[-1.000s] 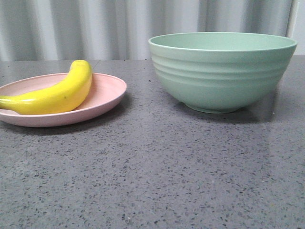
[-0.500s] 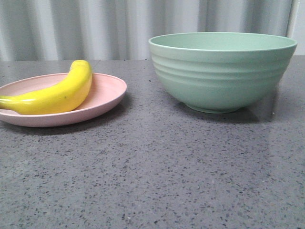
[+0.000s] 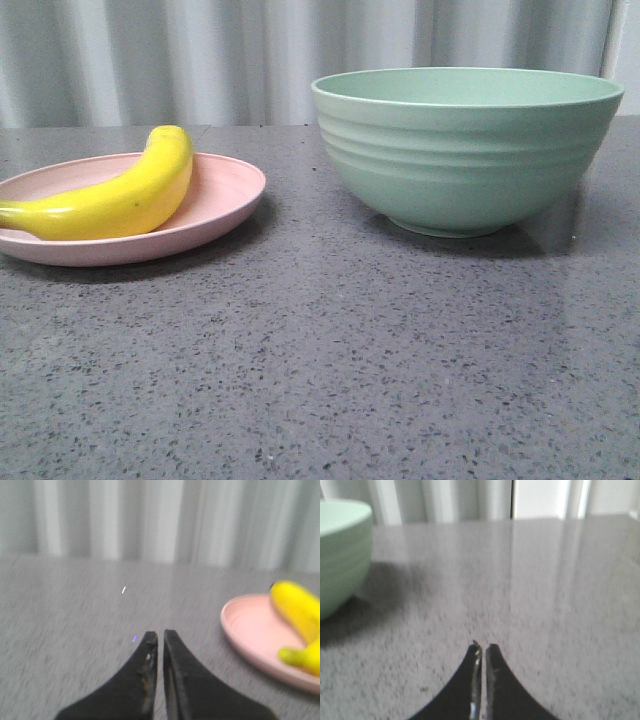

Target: Transfer banana from pink plate to green bowl

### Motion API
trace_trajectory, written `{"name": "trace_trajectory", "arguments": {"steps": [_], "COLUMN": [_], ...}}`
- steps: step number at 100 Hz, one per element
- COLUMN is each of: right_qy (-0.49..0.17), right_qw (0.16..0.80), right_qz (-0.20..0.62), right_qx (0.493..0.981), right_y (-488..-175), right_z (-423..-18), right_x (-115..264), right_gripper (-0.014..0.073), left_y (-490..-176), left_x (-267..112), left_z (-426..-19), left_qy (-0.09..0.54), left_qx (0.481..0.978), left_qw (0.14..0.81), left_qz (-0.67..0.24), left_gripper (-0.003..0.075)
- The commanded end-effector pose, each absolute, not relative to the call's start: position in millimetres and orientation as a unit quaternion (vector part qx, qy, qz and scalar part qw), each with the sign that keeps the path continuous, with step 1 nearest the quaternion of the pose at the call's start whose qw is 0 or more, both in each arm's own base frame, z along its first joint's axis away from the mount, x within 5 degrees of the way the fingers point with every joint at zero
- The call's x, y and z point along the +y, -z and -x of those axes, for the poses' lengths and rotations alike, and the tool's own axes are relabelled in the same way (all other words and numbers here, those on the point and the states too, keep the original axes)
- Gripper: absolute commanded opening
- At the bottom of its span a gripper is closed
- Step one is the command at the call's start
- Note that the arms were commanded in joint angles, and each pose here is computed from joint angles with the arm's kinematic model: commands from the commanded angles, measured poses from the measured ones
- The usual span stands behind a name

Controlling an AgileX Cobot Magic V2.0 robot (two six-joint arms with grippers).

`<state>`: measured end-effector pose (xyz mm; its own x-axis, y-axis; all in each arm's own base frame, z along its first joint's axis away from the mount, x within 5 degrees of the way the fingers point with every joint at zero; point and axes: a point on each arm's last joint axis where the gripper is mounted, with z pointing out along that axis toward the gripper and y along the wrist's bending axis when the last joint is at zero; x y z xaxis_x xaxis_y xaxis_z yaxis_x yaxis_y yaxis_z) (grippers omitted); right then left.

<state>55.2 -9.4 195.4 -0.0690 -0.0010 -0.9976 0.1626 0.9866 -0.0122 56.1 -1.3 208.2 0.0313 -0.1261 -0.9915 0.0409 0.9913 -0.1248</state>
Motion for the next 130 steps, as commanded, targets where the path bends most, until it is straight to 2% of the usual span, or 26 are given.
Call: {"name": "trace_trajectory", "arguments": {"steps": [1, 17, 26, 45, 58, 69, 79, 86, 99, 104, 108, 114, 130], "right_qy": [0.064, 0.063, 0.063, 0.058, 0.054, 0.051, 0.037, 0.033, 0.032, 0.029, 0.029, 0.029, 0.028], "right_qw": [0.735, 0.781, 0.781, 0.729, 0.704, 0.659, 0.638, 0.632, 0.621, 0.619, 0.616, 0.611, 0.600], "right_qz": [-0.049, -0.045, -0.046, -0.060, -0.067, -0.073, -0.081, -0.084, -0.085, -0.086, -0.087, -0.087, -0.088], "right_qx": [0.673, 0.620, 0.620, 0.679, 0.705, 0.747, 0.765, 0.770, 0.778, 0.780, 0.782, 0.787, 0.795], "right_y": [-202.5, -215.7, -222.1, -245.1, -268.7, -285.5, -301.7, -305.3, -302.8, -301.3, -298.9, -297.3, -292.4], "right_z": [-54.9, -52.9, -51.8, -48.3, -50.6, -56.9, -63.6, -68.2, -72.8, -73.1, -73.4, -73.2, -73.2], "right_x": [-8.8, -7.9, -7.8, -8.5, -9.1, -10.5, -10.6, -11.0, -11.8, -11.6, -11.6, -11.6, -11.6], "right_gripper": [-0.0072, -0.0072, -0.0072, -0.0072, -0.0071, -0.0071, -0.0072, -0.0072, -0.0072, -0.0072, -0.0072, -0.0072, -0.0072], "left_y": [-216.2, -231.6, -245.6, -284.8, -314.3, -323.8, -322.7, -322.8, -325.1, -326.7, -327.6, -327.6, -329.8], "left_x": [-7.3, -11.1, -10.5, -2.4, -2.2, -3.2, -4.4, -5.2, -7.0, -7.5, -7.9, -8.2, -10.2], "left_z": [-52.4, -47.8, -44.5, -44.5, -49.9, -60.1, -68.3, -72.3, -74.9, -74.5, -75.2, -77.1, -94.0], "left_qy": [0.088, 0.107, 0.106, 0.074, 0.072, 0.072, 0.074, 0.076, 0.082, 0.093, 0.097, 0.093, 0.078], "left_qx": [0.629, 0.576, 0.563, 0.613, 0.614, 0.624, 0.634, 0.636, 0.627, 0.620, 0.616, 0.619, 0.665], "left_qw": [0.772, 0.810, 0.820, 0.787, 0.786, 0.777, 0.770, 0.768, 0.775, 0.779, 0.782, 0.780, 0.743], "left_qz": [0.003, -0.015, -0.015, 0.021, 0.023, 0.022, 0.019, 0.017, 0.010, 0.014, 0.015, 0.010, -0.002], "left_gripper": [-0.0019, -0.0019, -0.0019, -0.0019, -0.0019, -0.0018, -0.0015, 0.0048, 0.0375, 0.0456, 0.0480, 0.0468, 0.0442]}}
